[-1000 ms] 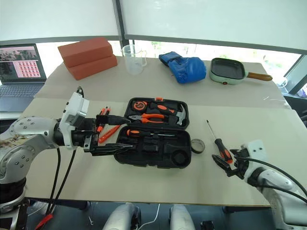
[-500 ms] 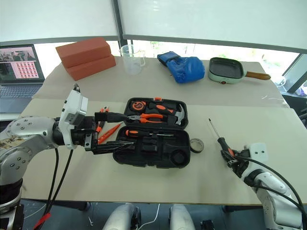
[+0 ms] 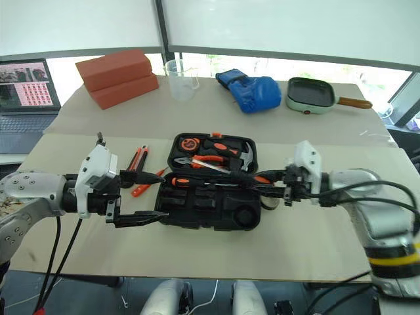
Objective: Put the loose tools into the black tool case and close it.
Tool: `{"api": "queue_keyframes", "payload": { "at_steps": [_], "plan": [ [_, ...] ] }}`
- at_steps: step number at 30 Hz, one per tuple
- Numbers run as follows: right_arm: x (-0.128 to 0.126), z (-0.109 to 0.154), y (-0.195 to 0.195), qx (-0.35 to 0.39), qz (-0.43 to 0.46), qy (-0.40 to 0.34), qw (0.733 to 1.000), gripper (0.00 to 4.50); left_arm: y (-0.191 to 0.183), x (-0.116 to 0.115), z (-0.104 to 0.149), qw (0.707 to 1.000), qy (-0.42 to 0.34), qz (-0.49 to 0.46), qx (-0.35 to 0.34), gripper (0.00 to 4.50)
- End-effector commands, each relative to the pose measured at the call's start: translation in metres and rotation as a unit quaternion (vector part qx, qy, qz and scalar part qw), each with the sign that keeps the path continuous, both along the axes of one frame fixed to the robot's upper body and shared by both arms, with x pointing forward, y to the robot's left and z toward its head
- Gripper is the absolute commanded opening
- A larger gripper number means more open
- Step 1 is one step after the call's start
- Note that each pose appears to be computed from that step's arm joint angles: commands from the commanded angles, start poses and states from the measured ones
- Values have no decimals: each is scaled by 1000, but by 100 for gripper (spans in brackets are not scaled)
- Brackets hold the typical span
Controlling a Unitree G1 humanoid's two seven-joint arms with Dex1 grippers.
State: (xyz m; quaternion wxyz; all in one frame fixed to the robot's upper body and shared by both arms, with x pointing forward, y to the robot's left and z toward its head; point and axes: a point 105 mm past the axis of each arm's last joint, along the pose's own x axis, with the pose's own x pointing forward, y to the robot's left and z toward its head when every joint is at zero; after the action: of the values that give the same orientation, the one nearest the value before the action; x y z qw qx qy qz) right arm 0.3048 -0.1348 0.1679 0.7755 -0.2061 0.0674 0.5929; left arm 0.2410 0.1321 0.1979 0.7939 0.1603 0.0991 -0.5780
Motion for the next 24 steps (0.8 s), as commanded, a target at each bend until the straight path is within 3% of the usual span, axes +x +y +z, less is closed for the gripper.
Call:
{"api": "queue_keyframes", "payload": {
  "at_steps": [1, 12, 19, 21, 24],
  "plan": [
    [11, -19, 7, -71, 40, -24, 996, 105, -2, 1, 8, 1000, -25, 5, -9, 450],
    [35, -41, -2, -108, 33, -1, 994, 105, 9, -9, 5, 999, -16, 26, -8, 450],
    [23, -47, -1, -113, 57, 11, 992, 105, 11, -8, 7, 999, -20, 31, -7, 450],
    [19, -44, 1, -109, 57, 12, 992, 210, 12, -7, 7, 999, -22, 32, -6, 450],
    [18, -30, 5, -88, 55, 4, 995, 299, 11, -6, 7, 999, -22, 32, -7, 450]
  ]
}}
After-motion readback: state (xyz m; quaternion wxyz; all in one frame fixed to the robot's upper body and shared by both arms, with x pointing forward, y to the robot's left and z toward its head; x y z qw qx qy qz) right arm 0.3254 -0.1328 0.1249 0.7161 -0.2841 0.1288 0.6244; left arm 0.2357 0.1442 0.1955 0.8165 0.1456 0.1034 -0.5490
